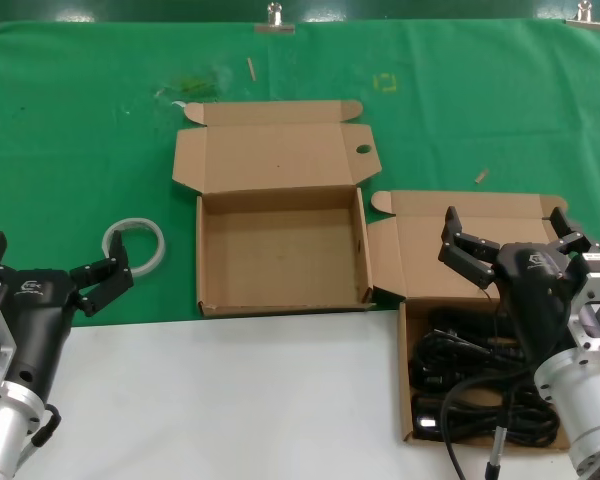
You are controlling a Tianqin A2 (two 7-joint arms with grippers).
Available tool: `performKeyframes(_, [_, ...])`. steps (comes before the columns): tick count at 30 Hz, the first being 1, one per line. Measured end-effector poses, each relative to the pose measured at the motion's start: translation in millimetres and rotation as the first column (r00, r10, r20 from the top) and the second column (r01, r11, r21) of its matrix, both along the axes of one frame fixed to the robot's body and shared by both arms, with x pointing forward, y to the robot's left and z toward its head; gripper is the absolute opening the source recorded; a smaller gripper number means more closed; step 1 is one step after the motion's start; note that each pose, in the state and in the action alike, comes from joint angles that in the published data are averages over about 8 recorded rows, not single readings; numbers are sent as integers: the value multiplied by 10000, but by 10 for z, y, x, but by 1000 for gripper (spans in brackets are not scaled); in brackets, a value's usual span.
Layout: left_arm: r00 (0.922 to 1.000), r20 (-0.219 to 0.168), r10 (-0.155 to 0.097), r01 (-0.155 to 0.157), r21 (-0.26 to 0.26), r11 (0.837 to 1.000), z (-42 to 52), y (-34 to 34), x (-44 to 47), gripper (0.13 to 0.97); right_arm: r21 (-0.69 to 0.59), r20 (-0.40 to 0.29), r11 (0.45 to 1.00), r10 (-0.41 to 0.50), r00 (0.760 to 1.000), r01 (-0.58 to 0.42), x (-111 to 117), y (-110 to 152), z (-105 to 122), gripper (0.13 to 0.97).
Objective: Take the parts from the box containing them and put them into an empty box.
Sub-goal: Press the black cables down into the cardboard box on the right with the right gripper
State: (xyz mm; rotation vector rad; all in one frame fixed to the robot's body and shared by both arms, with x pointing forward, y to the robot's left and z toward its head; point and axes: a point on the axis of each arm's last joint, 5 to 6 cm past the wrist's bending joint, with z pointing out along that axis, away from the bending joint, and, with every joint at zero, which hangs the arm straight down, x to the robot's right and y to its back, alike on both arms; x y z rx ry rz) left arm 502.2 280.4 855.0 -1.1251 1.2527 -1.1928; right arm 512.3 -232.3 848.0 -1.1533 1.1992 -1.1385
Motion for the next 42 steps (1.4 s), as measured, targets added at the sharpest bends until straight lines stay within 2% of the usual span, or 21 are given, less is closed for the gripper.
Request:
performKeyframes(17, [10000, 0, 0, 0, 0, 10000, 0, 0, 0, 965, 13, -10, 10000, -9, 10000, 9, -1, 4, -2, 966])
performKeyframes(23, [10000, 0, 0, 0, 0, 10000, 0, 0, 0, 965, 277, -254, 9995, -131, 9996, 138, -27, 97, -52, 966])
performKeyframes(30, [10000, 0, 0, 0, 0, 10000, 0, 0, 0, 965, 734, -901, 9968, -236, 9957, 303, -81, 330, -143, 966])
performKeyframes(34, [10000, 0, 0, 0, 0, 10000, 0, 0, 0, 965, 768, -1497, 9961, -305, 9883, 424, -115, 526, -167, 966])
performKeyframes(42, [10000, 0, 0, 0, 0, 10000, 0, 0, 0, 965, -52, -3120, 9977, -664, 9477, 682, -241, 792, -171, 966])
